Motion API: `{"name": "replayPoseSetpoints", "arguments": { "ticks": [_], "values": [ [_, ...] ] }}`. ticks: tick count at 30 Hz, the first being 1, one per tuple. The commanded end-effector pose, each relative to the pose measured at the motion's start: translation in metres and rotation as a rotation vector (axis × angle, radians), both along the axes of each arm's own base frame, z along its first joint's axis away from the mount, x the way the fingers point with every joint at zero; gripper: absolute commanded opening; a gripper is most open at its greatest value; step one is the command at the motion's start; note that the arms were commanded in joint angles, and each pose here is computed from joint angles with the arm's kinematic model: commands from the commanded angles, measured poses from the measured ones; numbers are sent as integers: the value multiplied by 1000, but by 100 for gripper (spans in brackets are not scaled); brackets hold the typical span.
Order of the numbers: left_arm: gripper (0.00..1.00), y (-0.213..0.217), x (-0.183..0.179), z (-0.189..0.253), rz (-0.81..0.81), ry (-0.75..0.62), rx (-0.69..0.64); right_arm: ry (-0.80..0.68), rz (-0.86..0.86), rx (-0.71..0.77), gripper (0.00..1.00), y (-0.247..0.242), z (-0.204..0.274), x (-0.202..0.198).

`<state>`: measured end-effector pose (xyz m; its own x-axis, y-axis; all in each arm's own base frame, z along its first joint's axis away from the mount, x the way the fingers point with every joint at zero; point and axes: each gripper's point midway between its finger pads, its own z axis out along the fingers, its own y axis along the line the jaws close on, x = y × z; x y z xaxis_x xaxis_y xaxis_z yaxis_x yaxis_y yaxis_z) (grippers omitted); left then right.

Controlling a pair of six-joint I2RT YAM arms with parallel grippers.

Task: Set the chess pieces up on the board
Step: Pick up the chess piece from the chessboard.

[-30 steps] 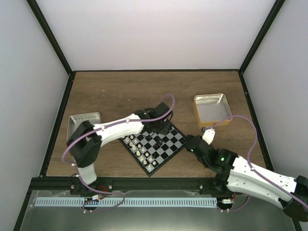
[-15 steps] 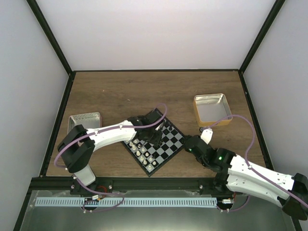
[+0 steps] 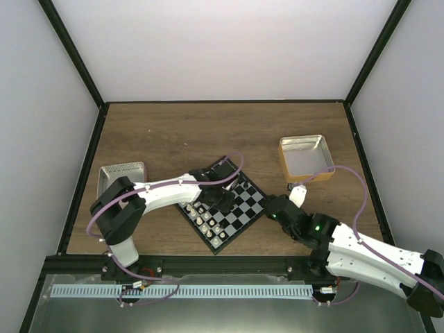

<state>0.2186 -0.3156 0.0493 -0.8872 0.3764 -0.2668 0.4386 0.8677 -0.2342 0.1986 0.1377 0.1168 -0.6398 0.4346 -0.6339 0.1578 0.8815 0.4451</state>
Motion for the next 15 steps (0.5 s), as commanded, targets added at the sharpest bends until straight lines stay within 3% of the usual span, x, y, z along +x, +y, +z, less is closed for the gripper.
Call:
{"name": "replayPoseSetpoints", "arguments": {
  "ticks": [1, 9, 15],
  "values": [
    [22, 3, 4, -4, 10, -14, 32, -11, -20, 7, 64, -3, 1, 1],
    [8, 6, 8, -1, 21, -40, 51, -9, -25, 6, 64, -4, 1, 1],
    [7, 11, 25, 19, 60, -137, 67, -11, -28, 8, 64, -4, 1, 1]
  ]
}}
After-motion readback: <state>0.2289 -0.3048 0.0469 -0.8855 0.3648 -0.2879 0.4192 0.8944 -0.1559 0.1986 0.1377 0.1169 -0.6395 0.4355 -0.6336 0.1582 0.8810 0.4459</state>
